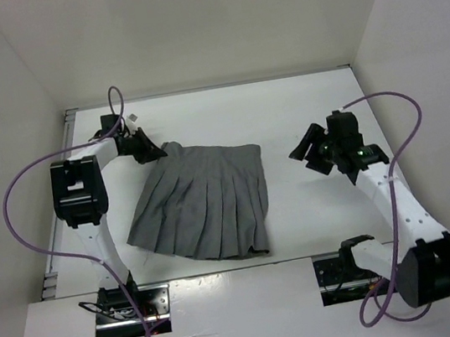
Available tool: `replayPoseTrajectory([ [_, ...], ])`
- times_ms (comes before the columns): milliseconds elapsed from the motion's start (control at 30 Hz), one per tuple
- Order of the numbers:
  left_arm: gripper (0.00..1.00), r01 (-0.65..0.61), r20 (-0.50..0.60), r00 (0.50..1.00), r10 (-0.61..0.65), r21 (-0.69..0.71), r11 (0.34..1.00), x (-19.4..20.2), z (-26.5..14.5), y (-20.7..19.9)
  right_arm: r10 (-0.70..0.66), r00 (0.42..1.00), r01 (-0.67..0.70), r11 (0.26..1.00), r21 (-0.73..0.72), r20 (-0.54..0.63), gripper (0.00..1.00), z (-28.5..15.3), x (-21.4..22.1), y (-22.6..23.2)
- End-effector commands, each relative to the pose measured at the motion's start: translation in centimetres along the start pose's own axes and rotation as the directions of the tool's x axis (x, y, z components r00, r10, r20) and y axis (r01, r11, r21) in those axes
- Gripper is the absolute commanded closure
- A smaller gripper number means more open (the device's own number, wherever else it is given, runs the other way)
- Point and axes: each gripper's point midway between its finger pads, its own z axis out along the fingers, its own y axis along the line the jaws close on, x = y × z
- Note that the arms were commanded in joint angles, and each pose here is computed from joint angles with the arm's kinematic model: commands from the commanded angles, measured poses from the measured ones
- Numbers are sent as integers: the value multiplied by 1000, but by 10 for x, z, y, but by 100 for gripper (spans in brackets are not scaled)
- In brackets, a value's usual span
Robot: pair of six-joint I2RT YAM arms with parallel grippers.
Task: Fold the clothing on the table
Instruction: Fold the skirt
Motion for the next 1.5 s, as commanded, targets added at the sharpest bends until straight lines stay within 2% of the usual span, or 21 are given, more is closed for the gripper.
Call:
replayPoseTrajectory([
  [0, 100, -34, 17, 999, 34, 10, 999, 5, -8, -13, -88, 996, 86, 992, -92, -19, 33, 28, -8, 26],
  [100, 100, -13, 10, 1000, 13, -10, 1000, 12, -9, -3, -135, 988, 128, 988, -87, -78, 40, 62, -10, 34],
  [167, 100, -20, 7, 1000, 20, -11, 1000, 14, -11, -2, -165, 982, 157, 984, -82, -94, 49, 86, -15, 48],
  [233, 100, -8, -11, 1000, 8, -11, 1000, 20, -10, 0, -173, 977, 166, 984, -62, -124, 49, 106, -8, 46],
  [333, 100, -20, 3, 1000, 20, -3, 1000, 18, -16, -6, -175, 974, 169, 984, -53, -146, 55, 137, -9, 50],
  [400, 100, -30, -2, 1000, 30, 4, 1000, 20, -17, -7, -176, 976, 172, 984, -42, -129, 55, 150, -13, 48],
  [667, 100, -32, 12, 999, 32, 12, 999, 17, -25, -6, -145, 973, 150, 989, 14, -182, 55, 191, 2, 25],
  [967, 100, -27, 1, 1000, 27, 17, 999, 19, -23, -5, -133, 969, 130, 991, -28, -208, 57, 223, 14, 28],
  [1200, 100, -21, -5, 1000, 21, 14, 1000, 20, -21, -2, -153, 942, 143, 988, -55, -298, 62, 243, 50, 35],
  [1300, 100, -21, -5, 1000, 21, 14, 1000, 20, -21, -2, -174, 920, 163, 985, -62, -352, 68, 248, 72, 41],
  [1400, 100, -21, -10, 1000, 21, 22, 1000, 21, -21, -3, -186, 908, 174, 983, -66, -376, 94, 245, 81, 40],
  [1433, 100, -15, -3, 1000, 15, 20, 1000, 18, -23, -1, -189, 910, 174, 982, -72, -370, 100, 239, 78, 45],
  [1467, 100, -15, -7, 1000, 15, 28, 1000, 19, -23, -2, -191, 922, 188, 981, -41, -337, 100, 238, 69, 43],
])
